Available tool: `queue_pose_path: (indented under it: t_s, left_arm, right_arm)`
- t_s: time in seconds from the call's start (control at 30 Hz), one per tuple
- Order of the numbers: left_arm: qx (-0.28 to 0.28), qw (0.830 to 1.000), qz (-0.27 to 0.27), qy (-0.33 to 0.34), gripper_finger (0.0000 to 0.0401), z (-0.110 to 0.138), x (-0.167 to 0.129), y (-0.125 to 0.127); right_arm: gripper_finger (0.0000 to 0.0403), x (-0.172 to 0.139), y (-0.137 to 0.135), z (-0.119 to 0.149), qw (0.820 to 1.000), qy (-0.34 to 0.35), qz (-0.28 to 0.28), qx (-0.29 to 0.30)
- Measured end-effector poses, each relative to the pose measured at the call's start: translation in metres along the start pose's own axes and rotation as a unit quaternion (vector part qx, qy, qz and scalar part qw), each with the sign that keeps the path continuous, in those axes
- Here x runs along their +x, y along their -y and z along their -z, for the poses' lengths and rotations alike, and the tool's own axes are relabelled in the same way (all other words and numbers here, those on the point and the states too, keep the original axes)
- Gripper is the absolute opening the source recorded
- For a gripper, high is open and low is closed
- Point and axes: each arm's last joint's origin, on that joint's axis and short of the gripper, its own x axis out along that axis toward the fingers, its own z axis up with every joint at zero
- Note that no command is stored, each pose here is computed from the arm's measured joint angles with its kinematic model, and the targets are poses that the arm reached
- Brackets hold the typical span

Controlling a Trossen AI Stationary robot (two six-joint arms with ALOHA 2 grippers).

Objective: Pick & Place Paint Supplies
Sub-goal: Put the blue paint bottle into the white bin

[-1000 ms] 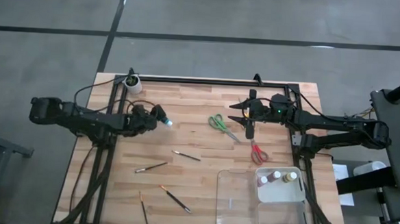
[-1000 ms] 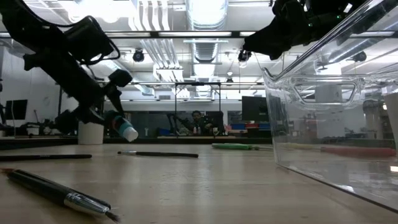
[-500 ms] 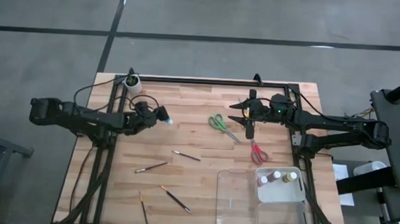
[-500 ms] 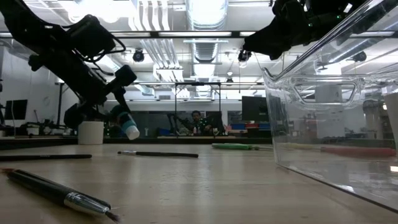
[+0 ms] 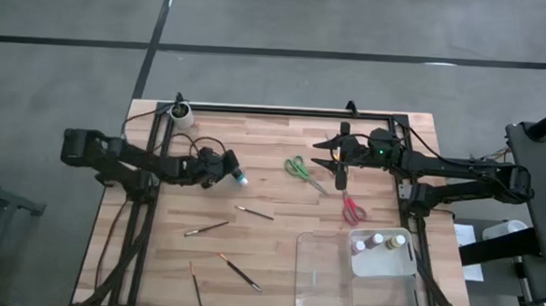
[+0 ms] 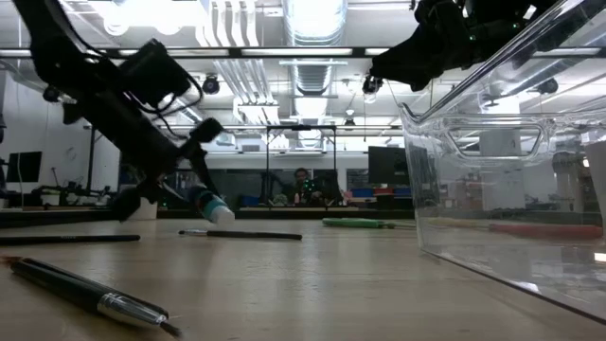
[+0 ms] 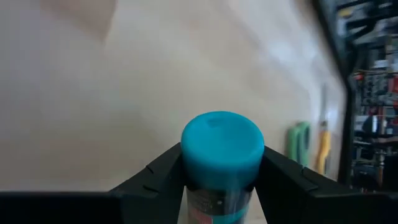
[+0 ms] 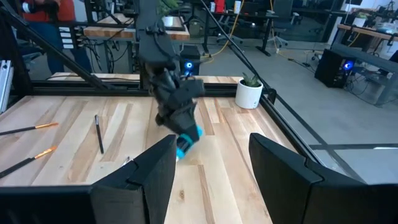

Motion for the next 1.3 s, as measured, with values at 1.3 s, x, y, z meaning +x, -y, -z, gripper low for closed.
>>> queue_pose_path:
  t_s: [1.3]
  left_arm:
    - [0.488,0.866,0.1,0.047,0.0279,-0.008,-0.03,0.057]
  right_arm:
    - [0.0201,0.0,0.0,0.0,1.0,0.0,0.003,0.0]
